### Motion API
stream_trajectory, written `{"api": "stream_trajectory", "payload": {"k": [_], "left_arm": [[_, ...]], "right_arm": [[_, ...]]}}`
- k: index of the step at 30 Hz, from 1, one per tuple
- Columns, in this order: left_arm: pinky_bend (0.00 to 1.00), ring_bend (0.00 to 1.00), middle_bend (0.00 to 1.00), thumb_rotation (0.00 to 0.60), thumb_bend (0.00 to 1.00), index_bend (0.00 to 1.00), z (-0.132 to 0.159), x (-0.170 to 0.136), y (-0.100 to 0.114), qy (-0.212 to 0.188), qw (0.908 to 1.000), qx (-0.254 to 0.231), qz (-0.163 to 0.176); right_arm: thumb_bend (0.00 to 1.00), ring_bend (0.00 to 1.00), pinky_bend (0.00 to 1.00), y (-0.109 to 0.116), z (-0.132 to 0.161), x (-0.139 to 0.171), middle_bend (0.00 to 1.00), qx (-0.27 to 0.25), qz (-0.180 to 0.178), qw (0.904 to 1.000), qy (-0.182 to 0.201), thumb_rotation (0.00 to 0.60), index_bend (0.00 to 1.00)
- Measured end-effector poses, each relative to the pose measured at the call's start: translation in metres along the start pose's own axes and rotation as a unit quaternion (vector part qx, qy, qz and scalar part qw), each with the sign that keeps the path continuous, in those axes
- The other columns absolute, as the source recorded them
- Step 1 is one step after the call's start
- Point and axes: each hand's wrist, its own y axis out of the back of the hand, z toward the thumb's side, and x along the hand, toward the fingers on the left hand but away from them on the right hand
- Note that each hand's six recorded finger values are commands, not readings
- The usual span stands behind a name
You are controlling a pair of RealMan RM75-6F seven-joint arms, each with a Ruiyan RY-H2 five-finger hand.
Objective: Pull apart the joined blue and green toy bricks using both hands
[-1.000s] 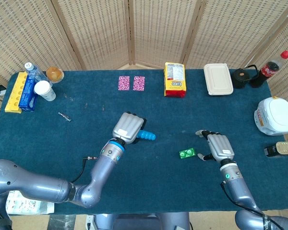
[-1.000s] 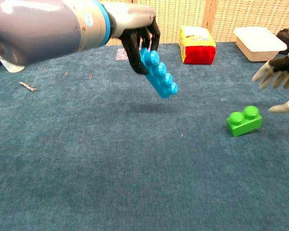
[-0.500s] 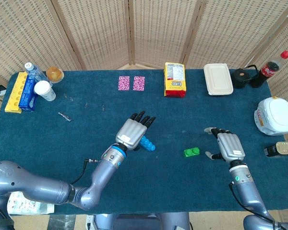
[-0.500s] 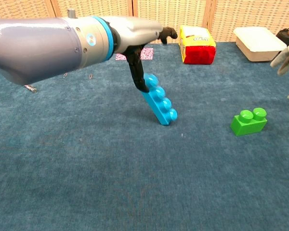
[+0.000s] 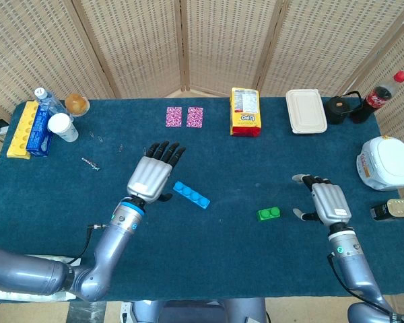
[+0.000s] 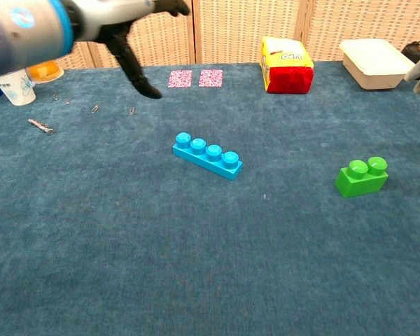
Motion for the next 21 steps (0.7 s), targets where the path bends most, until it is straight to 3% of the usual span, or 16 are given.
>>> {"api": "stream_trajectory", "payload": {"k": [9,16,21], "left_arm": [[0.11,0.0,0.09,0.557,0.17,0.05,-0.08,-0.05,0.004,0.072,0.9974,0.001,0.003],[0.11,0.0,0.09,0.555,0.17,0.07,-0.154,-0.128,-0.012,0.131,0.9913,-0.005,0.011],[0.11,0.0,0.09,0.557,0.17,0.07,-0.188,-0.172,-0.016,0.16,0.9867,0.008,0.023]], "right_arm": [[0.25,0.31,0.28,0.002,-0.009,0.0,0.31,0.014,-0.015,0.9998,-0.009,0.6,0.26],[0.26,0.31,0.28,0.004,-0.015,0.012,0.33,0.047,-0.048,0.9977,-0.012,0.6,0.28],[0.26,0.32,0.28,0.002,-0.017,0.021,0.35,0.069,-0.055,0.9961,-0.01,0.6,0.31]]}}
